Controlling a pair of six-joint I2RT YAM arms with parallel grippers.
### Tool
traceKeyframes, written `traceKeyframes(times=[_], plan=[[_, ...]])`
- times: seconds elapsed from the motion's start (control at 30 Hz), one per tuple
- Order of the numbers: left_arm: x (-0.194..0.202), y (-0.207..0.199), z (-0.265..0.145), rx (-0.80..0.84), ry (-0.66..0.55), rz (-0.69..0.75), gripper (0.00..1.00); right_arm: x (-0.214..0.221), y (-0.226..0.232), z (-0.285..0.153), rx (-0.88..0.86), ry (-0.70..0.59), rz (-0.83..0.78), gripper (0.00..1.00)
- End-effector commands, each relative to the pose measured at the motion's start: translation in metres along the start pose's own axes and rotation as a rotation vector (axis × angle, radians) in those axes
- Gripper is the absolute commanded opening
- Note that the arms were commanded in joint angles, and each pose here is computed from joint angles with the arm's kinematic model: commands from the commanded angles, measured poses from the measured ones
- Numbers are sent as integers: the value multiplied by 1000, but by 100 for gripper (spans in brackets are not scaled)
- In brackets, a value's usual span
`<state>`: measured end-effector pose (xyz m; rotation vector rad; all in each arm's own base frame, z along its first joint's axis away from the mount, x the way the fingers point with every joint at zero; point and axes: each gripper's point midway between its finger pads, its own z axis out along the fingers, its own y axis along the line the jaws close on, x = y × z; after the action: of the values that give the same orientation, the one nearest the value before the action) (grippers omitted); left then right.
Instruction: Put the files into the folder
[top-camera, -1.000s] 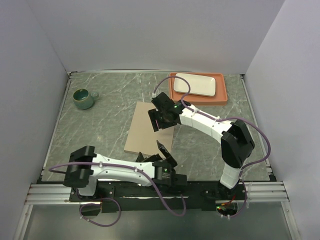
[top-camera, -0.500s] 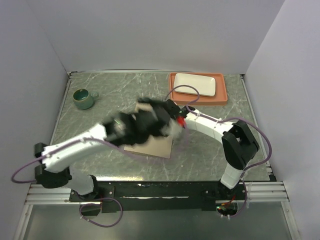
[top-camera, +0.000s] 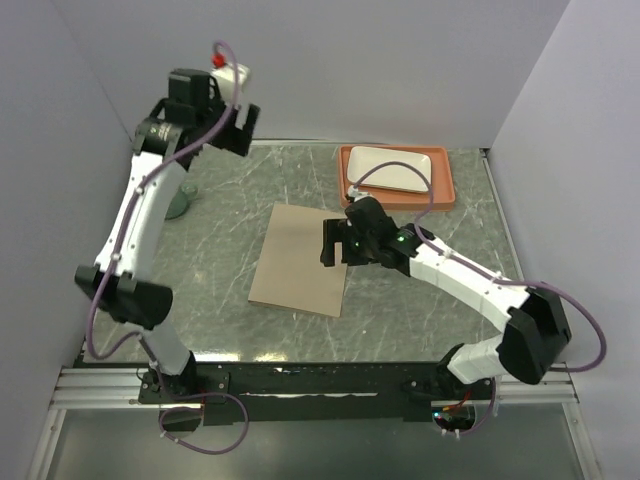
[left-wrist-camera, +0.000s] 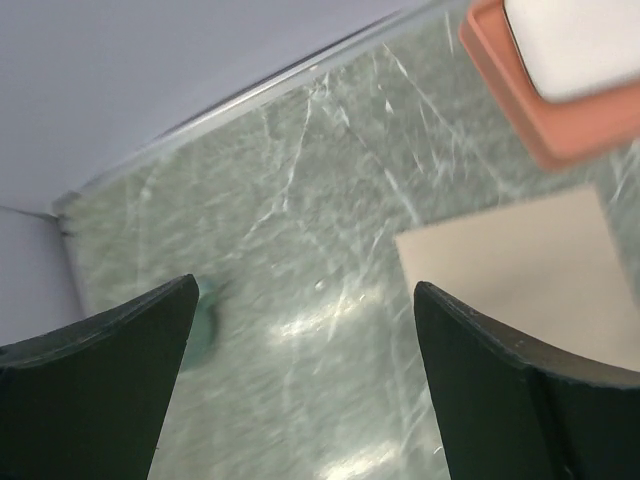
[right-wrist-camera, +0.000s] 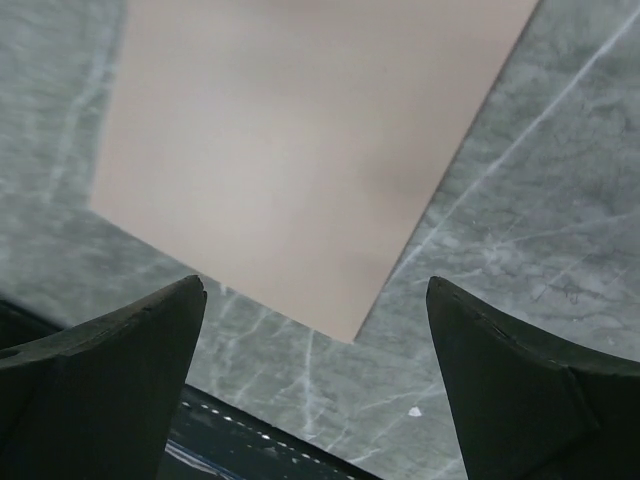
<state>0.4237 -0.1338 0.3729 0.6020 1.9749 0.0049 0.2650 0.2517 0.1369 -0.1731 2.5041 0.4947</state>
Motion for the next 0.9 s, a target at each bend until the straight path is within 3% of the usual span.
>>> traceKeyframes(times=[0.0,0.07,0.1,0.17,0.2,0.27,0.3,0.37,0.4,0.6,0.87], plan=[[-22,25,17,130,-79,-397,96,-20,5,-21,-27,-119,5,99],[-26,42,25,125,-128,-493,96,-20,2,-27,-21,-130,6,99],[-6,50,34,108,-95,-529,96,-17,0,-28,-16,-126,6,99],[-4,58,25,82,-149,-537,96,-14,0,-32,-19,-128,9,99],[34,51,37,77,-76,-556,96,-10,-3,-33,-14,-128,11,99],[35,53,15,60,-160,-521,96,-8,-3,-35,-12,-139,9,99],[77,47,23,54,-92,-543,96,-5,-6,-36,-9,-147,7,99],[88,40,8,69,-122,-528,96,-1,-7,-37,-8,-156,3,99],[127,44,12,51,-55,-570,96,1,-7,-38,-16,-160,-4,99],[207,15,3,136,57,-577,96,10,-8,-50,-13,-208,-34,99],[240,-16,-23,132,0,-512,96,30,-21,-64,-21,-228,7,99]])
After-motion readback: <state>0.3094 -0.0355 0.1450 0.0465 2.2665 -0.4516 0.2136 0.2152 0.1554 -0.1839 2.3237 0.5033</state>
